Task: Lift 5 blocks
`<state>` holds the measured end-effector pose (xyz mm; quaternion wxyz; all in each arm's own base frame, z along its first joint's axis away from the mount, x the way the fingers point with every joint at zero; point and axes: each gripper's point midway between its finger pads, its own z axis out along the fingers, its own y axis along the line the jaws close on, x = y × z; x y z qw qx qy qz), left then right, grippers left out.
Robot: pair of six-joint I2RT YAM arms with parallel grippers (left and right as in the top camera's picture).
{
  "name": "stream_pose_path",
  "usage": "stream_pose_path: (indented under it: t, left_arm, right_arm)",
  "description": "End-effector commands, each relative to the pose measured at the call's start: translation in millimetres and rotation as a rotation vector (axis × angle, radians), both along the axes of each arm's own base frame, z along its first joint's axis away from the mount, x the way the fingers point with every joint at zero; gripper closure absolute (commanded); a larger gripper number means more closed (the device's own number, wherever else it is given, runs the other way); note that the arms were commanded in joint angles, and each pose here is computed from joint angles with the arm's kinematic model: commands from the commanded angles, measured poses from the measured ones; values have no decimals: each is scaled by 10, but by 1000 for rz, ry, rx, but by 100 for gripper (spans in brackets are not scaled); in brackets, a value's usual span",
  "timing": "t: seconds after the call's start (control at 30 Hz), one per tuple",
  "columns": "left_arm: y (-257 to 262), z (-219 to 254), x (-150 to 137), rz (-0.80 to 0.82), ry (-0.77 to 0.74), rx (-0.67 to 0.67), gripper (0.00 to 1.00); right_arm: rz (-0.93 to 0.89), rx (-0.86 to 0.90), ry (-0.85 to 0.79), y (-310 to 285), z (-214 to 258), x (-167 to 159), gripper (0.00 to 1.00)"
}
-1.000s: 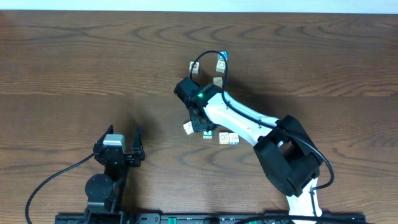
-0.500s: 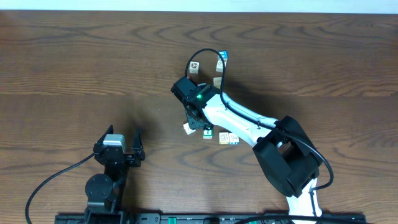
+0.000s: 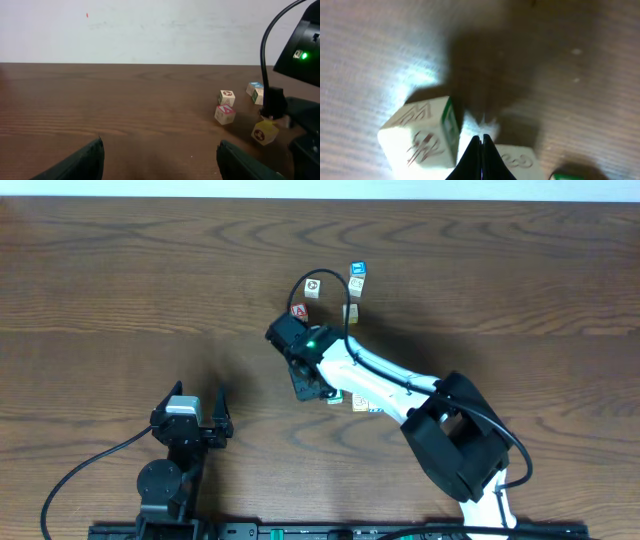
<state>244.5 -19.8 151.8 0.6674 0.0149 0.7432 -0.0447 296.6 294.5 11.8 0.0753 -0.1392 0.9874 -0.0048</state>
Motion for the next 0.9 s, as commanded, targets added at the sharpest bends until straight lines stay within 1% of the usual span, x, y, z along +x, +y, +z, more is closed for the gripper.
stream_pose_path:
  t: [0.0,0.27,0.5,0.73,0.87]
  left_arm:
    - [-17,-155,-11,-12,52,-4,27]
    - [-17,-155,-11,-12,52,-4,27]
    - [-17,-155,-11,-12,52,-4,27]
    - [-17,-155,-11,-12,52,-4,27]
    - [-17,-155,-11,-12,52,-4,27]
  right_arm:
    - [-21,4,-6,52,38,-15,99]
    - [-46,-25,-41,-8,49,48,99]
    - [-78,-48,-95,-119,72,219,99]
    - [-125,-49,-96,-268,73,353,99]
    - [-129,-50,-88,-289,69,352,99]
